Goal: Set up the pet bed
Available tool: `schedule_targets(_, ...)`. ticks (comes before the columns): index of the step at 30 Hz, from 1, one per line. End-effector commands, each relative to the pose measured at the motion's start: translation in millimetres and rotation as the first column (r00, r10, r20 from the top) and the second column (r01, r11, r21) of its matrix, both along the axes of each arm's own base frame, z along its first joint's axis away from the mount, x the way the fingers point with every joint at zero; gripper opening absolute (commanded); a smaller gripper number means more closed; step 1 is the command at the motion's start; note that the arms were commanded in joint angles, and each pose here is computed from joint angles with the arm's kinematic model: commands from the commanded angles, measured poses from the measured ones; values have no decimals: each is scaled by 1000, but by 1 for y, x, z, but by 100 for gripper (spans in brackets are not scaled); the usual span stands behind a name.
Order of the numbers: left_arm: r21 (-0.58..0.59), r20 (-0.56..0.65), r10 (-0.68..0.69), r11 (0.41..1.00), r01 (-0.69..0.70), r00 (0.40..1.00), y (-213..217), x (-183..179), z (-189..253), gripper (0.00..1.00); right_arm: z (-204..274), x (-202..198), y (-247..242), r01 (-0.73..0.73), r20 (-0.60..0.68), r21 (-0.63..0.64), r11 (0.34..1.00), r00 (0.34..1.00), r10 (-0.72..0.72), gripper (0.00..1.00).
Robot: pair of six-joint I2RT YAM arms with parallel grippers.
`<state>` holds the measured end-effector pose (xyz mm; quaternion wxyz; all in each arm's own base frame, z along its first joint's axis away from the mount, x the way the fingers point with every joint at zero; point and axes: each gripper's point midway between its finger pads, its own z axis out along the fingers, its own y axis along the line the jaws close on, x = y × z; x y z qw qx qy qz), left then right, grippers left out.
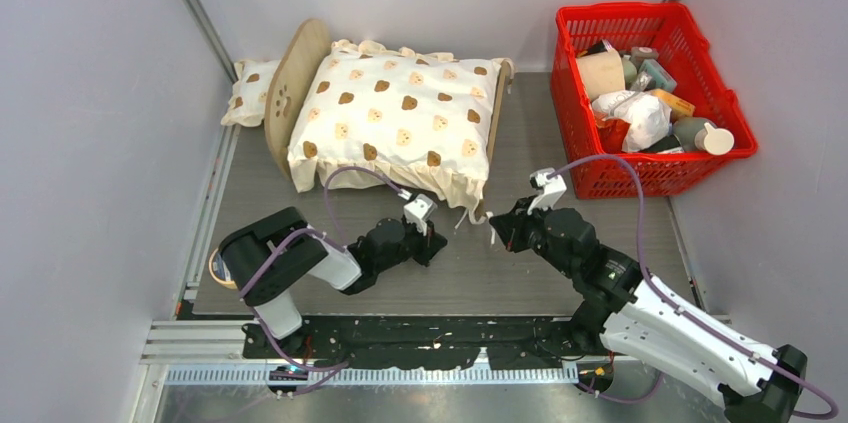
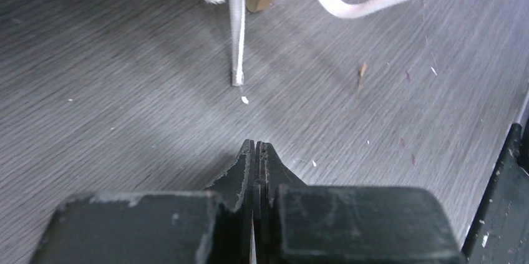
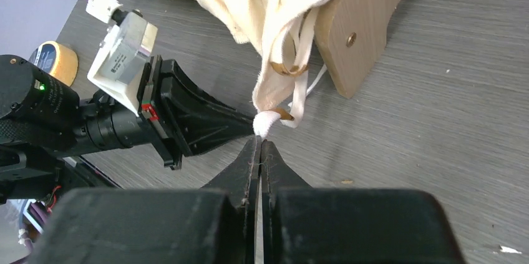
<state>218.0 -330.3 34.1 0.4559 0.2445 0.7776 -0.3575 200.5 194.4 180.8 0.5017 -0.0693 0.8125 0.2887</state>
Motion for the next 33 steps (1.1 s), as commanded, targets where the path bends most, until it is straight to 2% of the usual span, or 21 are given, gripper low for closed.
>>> schedule_targets(1, -42, 74, 117, 993, -114, 990, 2, 22, 20, 0, 5, -3, -10, 41, -1, 30, 999, 999, -41, 5)
schedule_targets(3, -58, 105, 114, 992, -108, 988, -6, 28, 25, 24, 9, -3, -11, 43, 6, 35, 998, 999, -44, 5)
schedule_targets(4, -54, 110, 115, 993, -109, 987, -9, 31, 25, 30, 9, -2, -10, 43, 4, 30, 999, 999, -43, 5)
schedule_targets(12, 17, 110, 103, 994, -106, 989, -33, 50, 14, 42, 20, 3, -1, 21, 25, 37, 999, 999, -22, 5)
schedule_targets(20, 111, 64, 106, 987, -113, 992, -41, 55, -8, 43, 31, 5, 3, 2, 60, 58, 998, 998, -6, 5)
schedule_targets(23, 137, 47, 103, 984, -109, 994, -44, 54, -17, 41, 32, 5, 3, 3, 66, 62, 998, 998, -7, 5)
schedule_targets(25, 158, 31, 104, 982, -107, 994, -45, 51, -23, 33, 33, 5, 1, 6, 71, 63, 998, 997, -11, 5)
schedule_targets(28, 165, 24, 92, 982, -95, 995, -43, 43, -25, 6, 29, 4, 0, 12, 69, 56, 998, 998, -16, 5)
schedule_targets(29, 162, 19, 89, 983, -91, 996, -42, 39, -24, 0, 28, 5, -1, 17, 68, 57, 998, 997, -21, 5)
schedule_targets(33, 83, -37, 104, 991, -100, 994, -32, 23, -4, 0, 6, 2, -6, 26, 32, 20, 999, 999, -27, 5)
